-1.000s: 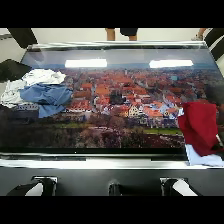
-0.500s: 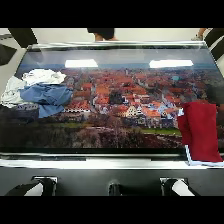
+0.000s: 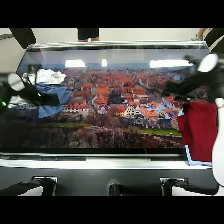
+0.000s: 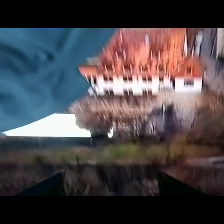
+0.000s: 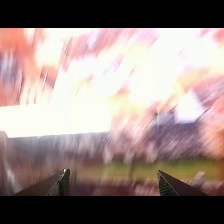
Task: Fold the shirts.
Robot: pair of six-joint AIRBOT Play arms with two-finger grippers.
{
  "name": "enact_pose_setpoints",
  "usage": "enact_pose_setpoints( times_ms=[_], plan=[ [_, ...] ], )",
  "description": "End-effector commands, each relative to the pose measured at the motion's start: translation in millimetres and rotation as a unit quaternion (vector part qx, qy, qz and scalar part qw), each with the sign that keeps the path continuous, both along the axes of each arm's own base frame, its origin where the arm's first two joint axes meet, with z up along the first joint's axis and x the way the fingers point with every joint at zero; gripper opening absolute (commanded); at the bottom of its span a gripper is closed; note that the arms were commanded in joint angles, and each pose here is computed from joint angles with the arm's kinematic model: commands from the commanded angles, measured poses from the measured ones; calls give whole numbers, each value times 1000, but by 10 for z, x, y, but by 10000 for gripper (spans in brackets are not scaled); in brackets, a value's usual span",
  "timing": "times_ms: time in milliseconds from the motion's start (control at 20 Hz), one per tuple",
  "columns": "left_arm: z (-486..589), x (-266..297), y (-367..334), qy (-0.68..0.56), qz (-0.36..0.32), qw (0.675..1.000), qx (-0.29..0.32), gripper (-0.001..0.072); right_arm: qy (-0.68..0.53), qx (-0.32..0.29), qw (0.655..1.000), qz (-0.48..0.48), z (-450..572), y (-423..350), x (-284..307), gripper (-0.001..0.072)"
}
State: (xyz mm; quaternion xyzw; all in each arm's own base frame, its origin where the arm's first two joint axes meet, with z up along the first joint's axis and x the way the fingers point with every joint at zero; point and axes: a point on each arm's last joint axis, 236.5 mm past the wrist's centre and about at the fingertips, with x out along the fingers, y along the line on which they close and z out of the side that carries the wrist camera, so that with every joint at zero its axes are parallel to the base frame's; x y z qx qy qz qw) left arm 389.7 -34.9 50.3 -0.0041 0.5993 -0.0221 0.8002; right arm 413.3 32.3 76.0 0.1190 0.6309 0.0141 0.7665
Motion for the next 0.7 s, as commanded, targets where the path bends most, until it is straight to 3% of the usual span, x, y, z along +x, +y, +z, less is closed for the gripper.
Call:
enact_pose_setpoints(
  times_ms=[0,650],
  plan=[
    [-350,-235,-162,23,2,1000,-17,705,68,12,997,39,-253,395,-177,654],
    [-327,-208,-151,19,1,1000,-15,706,76,0,996,40,-263,335,-214,664]
  ],
)
